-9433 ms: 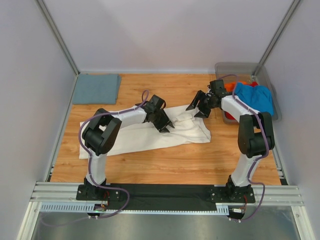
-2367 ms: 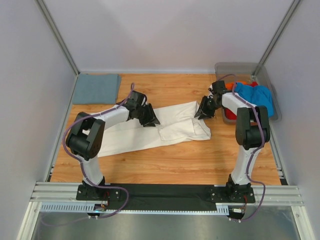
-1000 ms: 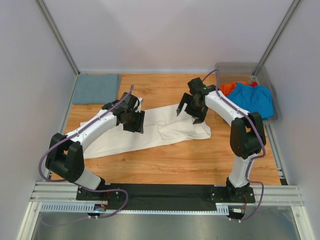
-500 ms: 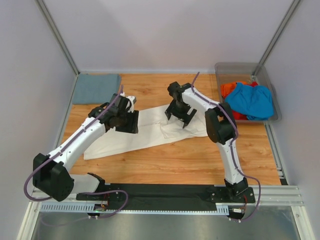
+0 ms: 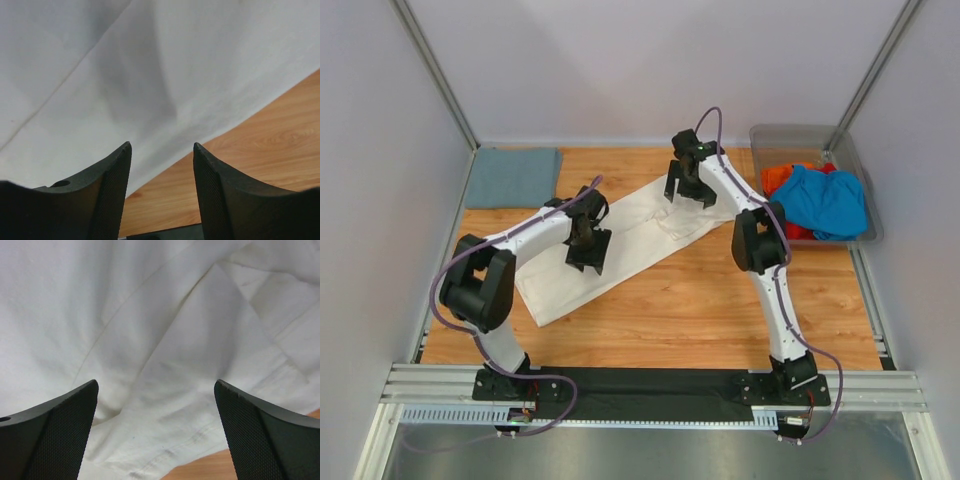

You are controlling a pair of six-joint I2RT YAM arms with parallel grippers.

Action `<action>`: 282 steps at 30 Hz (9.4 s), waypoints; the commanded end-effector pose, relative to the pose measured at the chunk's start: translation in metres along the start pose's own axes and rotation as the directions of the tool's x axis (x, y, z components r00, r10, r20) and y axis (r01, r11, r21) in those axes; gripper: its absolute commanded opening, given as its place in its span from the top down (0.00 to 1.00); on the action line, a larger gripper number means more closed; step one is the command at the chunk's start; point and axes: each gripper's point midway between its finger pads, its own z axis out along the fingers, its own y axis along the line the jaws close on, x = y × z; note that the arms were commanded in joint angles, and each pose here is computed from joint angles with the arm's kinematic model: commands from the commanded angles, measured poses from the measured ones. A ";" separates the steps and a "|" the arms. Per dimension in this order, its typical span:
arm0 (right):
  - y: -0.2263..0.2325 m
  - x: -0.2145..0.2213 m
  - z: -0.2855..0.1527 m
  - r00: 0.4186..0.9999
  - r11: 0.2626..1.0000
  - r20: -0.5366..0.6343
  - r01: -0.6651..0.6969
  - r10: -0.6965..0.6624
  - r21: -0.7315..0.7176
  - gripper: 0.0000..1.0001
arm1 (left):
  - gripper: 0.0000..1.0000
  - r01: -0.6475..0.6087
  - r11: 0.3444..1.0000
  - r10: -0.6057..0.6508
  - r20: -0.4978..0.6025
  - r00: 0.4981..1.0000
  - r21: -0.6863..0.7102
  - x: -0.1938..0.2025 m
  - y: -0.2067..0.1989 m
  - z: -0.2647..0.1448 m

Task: Fold and stack the t-shirts
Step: Fold the tshirt

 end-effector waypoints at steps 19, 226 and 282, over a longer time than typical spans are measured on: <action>-0.048 -0.018 -0.145 0.970 0.990 0.201 0.139 -0.137 0.004 0.00 | 0.49 0.237 0.855 -0.081 -0.332 0.940 0.461 0.085 -0.196 0.018; -0.053 0.069 -0.085 0.918 0.892 -0.389 -0.242 0.083 -0.382 1.00 | 1.00 0.429 0.791 -0.426 -0.110 0.898 0.436 -0.146 -0.088 0.000; -0.072 0.178 -0.064 0.918 0.933 -0.375 -0.018 -0.127 -0.359 0.91 | 0.90 0.248 0.859 -0.210 -0.134 0.968 0.447 -0.027 -0.108 0.026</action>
